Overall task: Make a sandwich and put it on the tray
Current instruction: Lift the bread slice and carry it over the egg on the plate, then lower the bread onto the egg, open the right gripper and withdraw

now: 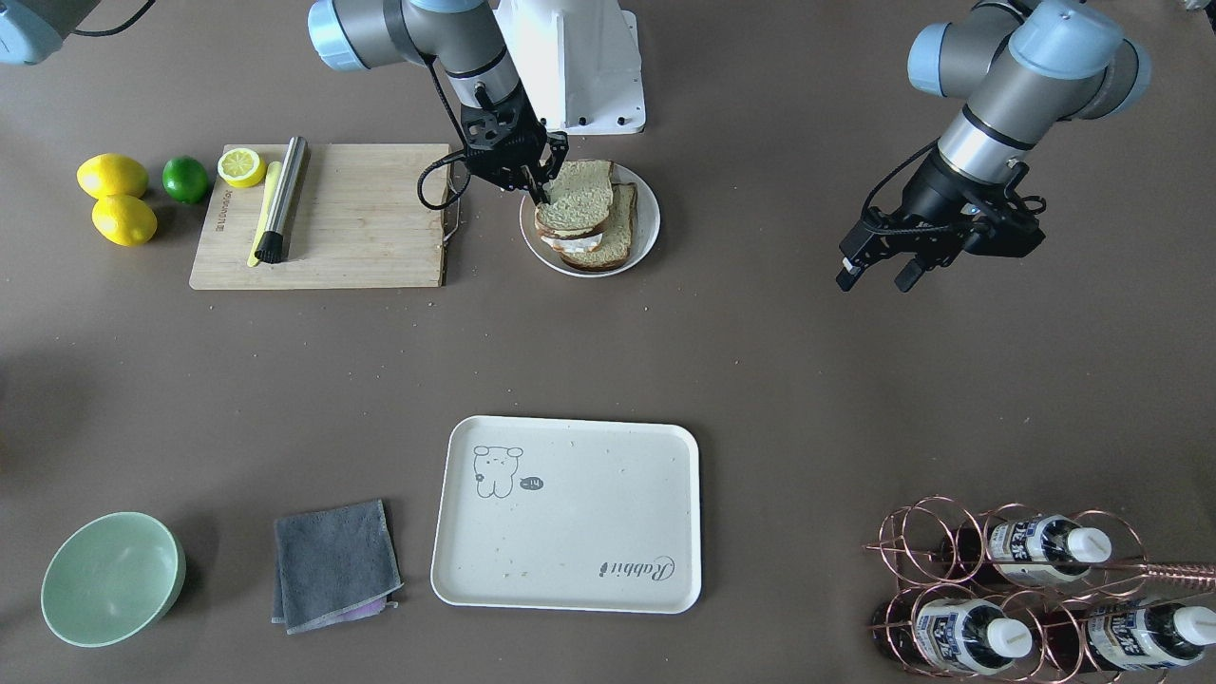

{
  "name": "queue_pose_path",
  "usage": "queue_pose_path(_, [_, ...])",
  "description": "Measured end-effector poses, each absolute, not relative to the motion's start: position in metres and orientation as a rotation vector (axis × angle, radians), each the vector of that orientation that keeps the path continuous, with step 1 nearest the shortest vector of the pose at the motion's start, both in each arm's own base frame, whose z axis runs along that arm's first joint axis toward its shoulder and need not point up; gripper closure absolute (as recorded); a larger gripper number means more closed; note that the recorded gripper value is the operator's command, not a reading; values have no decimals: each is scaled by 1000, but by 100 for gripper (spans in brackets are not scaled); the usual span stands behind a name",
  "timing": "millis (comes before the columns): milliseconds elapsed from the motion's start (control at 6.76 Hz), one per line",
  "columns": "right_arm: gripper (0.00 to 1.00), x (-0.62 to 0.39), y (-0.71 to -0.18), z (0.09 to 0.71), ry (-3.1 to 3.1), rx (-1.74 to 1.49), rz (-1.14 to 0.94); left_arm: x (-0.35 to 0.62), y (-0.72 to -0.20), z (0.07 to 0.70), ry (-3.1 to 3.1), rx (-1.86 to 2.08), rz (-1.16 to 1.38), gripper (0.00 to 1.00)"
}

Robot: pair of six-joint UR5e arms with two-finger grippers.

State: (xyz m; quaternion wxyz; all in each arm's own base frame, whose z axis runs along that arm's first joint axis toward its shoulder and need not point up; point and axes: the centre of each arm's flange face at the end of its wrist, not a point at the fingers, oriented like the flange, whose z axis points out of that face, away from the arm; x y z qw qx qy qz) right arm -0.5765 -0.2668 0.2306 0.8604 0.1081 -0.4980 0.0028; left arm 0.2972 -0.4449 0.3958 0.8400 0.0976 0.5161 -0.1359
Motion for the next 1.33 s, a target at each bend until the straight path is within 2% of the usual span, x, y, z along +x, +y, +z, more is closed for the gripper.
queue_pose_path(592, [100,-577,-291,221,-1043,254,41,301,-448,396,1091,206,-287,2])
queue_pose_path(740, [1,-578,-294,223,-1039,254,46,301,-449,396,1090,206,-287,2])
queue_pose_path(1331, [0,-583,-300,200,-1079,217,128,302,-449,396,1091,205,-287,2])
